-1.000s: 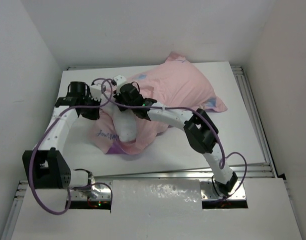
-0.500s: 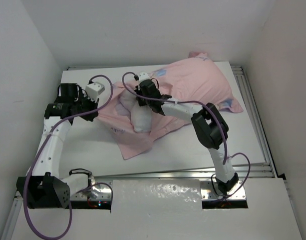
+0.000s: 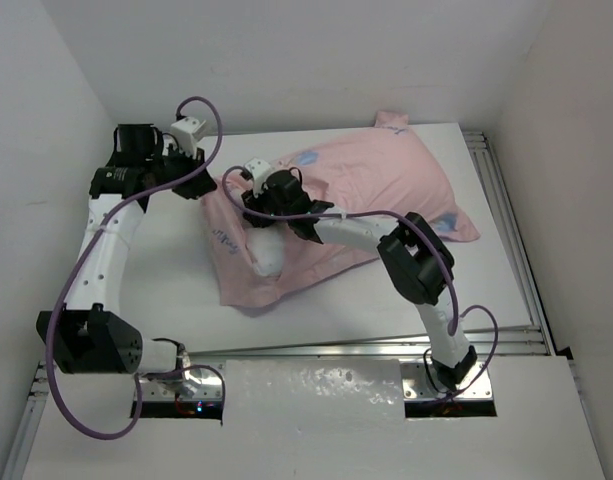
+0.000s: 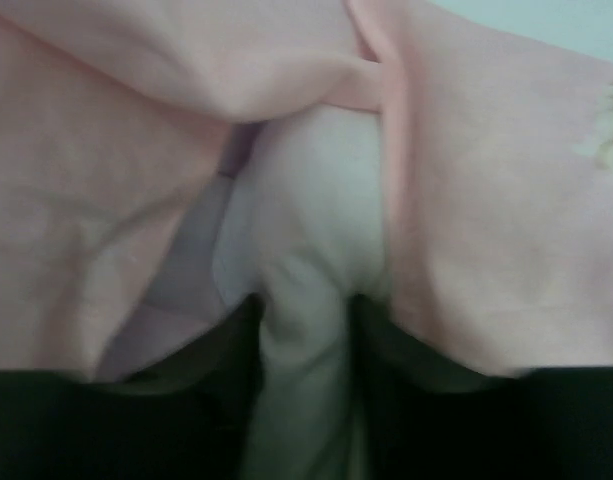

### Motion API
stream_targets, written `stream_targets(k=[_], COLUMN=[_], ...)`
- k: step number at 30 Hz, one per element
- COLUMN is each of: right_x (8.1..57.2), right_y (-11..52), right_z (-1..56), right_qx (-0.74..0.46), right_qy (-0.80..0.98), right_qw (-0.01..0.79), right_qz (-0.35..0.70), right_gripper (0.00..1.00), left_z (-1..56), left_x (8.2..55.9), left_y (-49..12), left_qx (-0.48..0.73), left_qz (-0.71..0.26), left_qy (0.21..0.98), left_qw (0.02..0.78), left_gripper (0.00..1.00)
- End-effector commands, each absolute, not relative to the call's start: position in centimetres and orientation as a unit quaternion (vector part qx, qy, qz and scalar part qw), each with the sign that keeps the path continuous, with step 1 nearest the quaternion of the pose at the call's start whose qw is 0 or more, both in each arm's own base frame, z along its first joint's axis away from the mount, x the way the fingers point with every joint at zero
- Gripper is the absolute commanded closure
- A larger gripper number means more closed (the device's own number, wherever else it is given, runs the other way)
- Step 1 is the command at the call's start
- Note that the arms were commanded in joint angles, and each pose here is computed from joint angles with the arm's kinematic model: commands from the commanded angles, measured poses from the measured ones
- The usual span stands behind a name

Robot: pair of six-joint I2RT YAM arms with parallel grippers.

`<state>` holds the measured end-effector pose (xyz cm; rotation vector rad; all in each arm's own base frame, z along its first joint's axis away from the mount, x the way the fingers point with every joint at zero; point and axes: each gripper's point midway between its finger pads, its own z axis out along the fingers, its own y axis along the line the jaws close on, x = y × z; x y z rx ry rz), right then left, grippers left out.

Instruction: Put the pillow into the pillowcase

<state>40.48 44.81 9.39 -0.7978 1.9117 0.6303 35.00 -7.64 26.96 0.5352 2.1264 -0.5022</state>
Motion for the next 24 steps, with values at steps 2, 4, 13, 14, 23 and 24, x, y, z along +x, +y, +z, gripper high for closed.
stream_targets(k=[2, 4, 13, 14, 23, 24], right_x=[35.3, 34.2, 26.1, 25.6, 28.3, 28.0], right_y=[45.0, 44.4, 42.7, 43.1, 49.2, 49.6], right_z=[13.7, 16.7, 20.5, 20.2, 15.1, 13.6], right_qx=[-0.391, -0.403, -0.396, -0.381, -0.379, -0.383], right_qy=[0.768, 0.745, 0.699, 0.702, 0.704, 0.708], right_qw=[0.399, 0.413, 0.371, 0.361, 0.349, 0.338], right_qz=[0.311, 0.334, 0.466, 0.481, 0.489, 0.487], right_gripper=[0.39, 0.28, 0.45, 0.41, 0.23, 0.25], left_z=[29.1, 27.5, 23.9, 23.2, 22.3, 22.0], left_x=[35.6, 34.5, 31.1, 30.5, 29.6, 29.6], left_y=[-7.3, -7.1, -5.8, -5.8, -5.3, -5.2], left_qx=[0.246, 0.251, 0.253, 0.253, 0.224, 0.216], left_qz=[-0.176, -0.173, -0.142, -0.14, -0.132, -0.132], left_qy=[0.827, 0.836, 0.863, 0.866, 0.879, 0.882], left_qw=[0.475, 0.456, 0.413, 0.408, 0.4, 0.398], left_gripper=[1.0, 1.0, 1.0, 1.0, 1.0, 1.0])
